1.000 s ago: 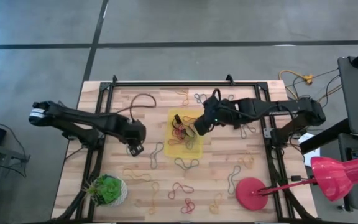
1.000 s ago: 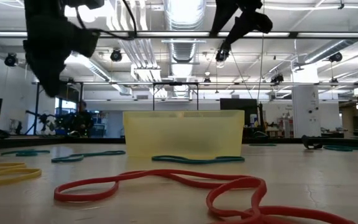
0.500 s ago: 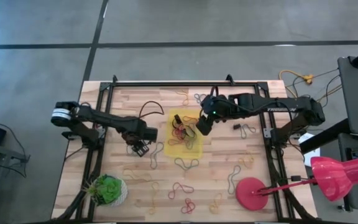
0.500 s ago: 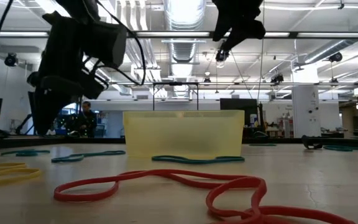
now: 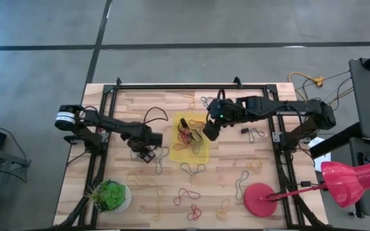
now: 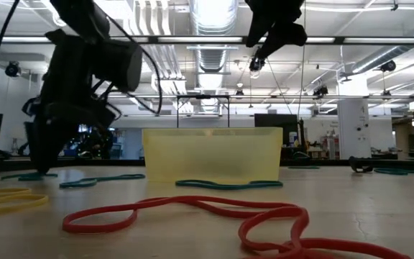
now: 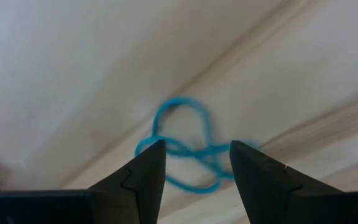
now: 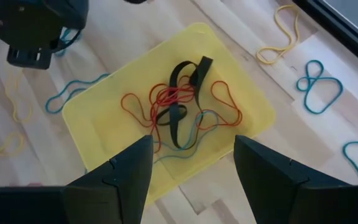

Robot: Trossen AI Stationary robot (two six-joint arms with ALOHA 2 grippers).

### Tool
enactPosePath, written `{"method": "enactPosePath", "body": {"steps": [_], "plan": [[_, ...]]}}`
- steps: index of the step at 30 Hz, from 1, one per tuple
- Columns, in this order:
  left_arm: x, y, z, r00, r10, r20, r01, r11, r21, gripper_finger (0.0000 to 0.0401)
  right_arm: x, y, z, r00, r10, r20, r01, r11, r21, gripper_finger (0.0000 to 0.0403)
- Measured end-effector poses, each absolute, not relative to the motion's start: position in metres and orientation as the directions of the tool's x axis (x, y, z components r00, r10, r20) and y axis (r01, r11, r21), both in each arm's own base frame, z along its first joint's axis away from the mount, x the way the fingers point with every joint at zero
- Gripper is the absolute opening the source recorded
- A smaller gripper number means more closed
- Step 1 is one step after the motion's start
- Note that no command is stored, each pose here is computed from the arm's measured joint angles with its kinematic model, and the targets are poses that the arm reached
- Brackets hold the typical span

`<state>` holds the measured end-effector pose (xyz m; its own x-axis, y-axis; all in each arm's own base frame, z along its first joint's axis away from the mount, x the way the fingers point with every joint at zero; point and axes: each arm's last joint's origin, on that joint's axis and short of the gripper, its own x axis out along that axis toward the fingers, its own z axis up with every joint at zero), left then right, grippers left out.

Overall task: Pick and place rubber bands into bin
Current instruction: Put the blue rubber band into the yellow bin

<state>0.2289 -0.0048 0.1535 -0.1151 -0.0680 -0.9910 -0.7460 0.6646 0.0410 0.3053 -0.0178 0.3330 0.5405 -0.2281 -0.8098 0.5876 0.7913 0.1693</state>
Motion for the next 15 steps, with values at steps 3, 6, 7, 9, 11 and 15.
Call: {"method": "enactPosePath", "body": {"steps": [3,6,7,9,11,15], "plan": [[0.224,-0.006,0.147,-0.089,-0.105,-0.99,-0.751,0.66,-0.003,0.0164,0.306,-0.018,0.333,0.545,-0.23,-0.806,0.594,0.785,0.177,0.021],[0.224,-0.007,0.146,-0.021,-0.129,-0.991,-0.749,0.659,-0.07,0.0164,0.306,-0.018,0.333,0.546,-0.235,-0.804,0.605,0.775,0.184,0.021],[0.223,-0.007,0.146,-0.004,-0.13,-0.992,-0.748,0.659,-0.083,0.0164,0.306,-0.018,0.333,0.545,-0.241,-0.803,0.613,0.768,0.185,0.021],[0.223,-0.007,0.146,0.028,-0.13,-0.991,-0.745,0.659,-0.107,0.0161,0.306,-0.019,0.334,0.542,-0.258,-0.8,0.625,0.759,0.179,0.021],[0.221,-0.007,0.143,0.035,-0.131,-0.991,-0.743,0.66,-0.113,0.015,0.306,-0.019,0.334,0.544,-0.258,-0.798,0.628,0.757,0.183,0.021],[0.215,-0.006,0.135,0.015,-0.128,-0.992,-0.728,0.679,-0.099,0.011,0.306,-0.018,0.334,0.544,-0.258,-0.798,0.634,0.75,0.19,0.021]]}}
